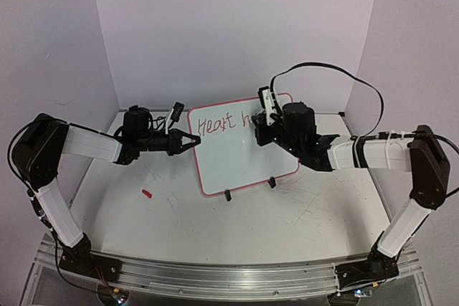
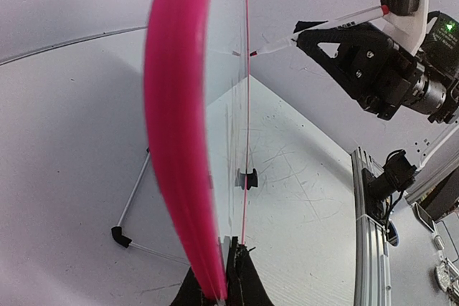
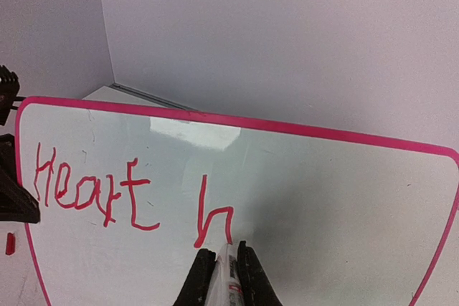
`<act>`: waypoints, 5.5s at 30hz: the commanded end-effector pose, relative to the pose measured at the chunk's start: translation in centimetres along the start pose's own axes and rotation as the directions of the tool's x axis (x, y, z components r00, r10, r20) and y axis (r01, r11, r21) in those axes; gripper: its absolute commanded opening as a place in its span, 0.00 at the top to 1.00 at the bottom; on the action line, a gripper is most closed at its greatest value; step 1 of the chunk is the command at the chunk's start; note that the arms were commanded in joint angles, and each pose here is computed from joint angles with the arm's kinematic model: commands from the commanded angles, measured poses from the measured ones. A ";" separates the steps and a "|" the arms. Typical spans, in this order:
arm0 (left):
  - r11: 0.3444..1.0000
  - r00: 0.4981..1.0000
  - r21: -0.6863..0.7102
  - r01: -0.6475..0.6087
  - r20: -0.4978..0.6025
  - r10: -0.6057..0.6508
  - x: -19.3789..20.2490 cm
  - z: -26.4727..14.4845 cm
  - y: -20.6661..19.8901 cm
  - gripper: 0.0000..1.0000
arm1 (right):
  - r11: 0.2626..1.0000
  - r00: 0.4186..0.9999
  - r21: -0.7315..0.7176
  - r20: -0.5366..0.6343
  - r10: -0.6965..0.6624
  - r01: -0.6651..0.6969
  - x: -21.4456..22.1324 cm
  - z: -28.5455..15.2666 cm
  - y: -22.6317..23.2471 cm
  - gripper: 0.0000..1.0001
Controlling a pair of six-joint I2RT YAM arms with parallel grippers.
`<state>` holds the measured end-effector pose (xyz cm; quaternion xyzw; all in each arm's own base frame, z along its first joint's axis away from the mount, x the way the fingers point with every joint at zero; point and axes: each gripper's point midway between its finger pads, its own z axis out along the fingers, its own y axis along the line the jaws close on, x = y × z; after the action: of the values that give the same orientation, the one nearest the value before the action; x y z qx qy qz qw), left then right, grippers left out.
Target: Write a sentence on the whiteboard
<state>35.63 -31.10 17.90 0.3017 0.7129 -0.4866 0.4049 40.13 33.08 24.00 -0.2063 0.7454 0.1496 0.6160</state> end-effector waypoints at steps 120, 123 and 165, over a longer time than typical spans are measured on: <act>0.981 0.993 -0.155 -0.120 -0.003 0.121 -0.9 -0.4 2.9 1.00 | 0.994 0.986 0.093 0.160 0.042 -0.058 -6.0 0.3 -3.9 1.00; 0.980 0.992 -0.154 -0.122 -0.003 0.123 -1.0 -0.4 2.8 1.00 | 0.994 0.987 0.093 0.157 0.042 -0.057 -5.8 0.5 -3.9 1.00; 0.980 0.992 -0.157 -0.126 0.000 0.127 -1.2 -0.6 2.6 1.00 | 0.983 0.994 0.155 0.052 0.092 -0.099 -0.6 -1.2 -5.3 1.00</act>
<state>35.63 -31.11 17.81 0.3023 0.7172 -0.4848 0.3989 41.80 29.47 23.15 -0.1417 0.7570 0.1425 0.6218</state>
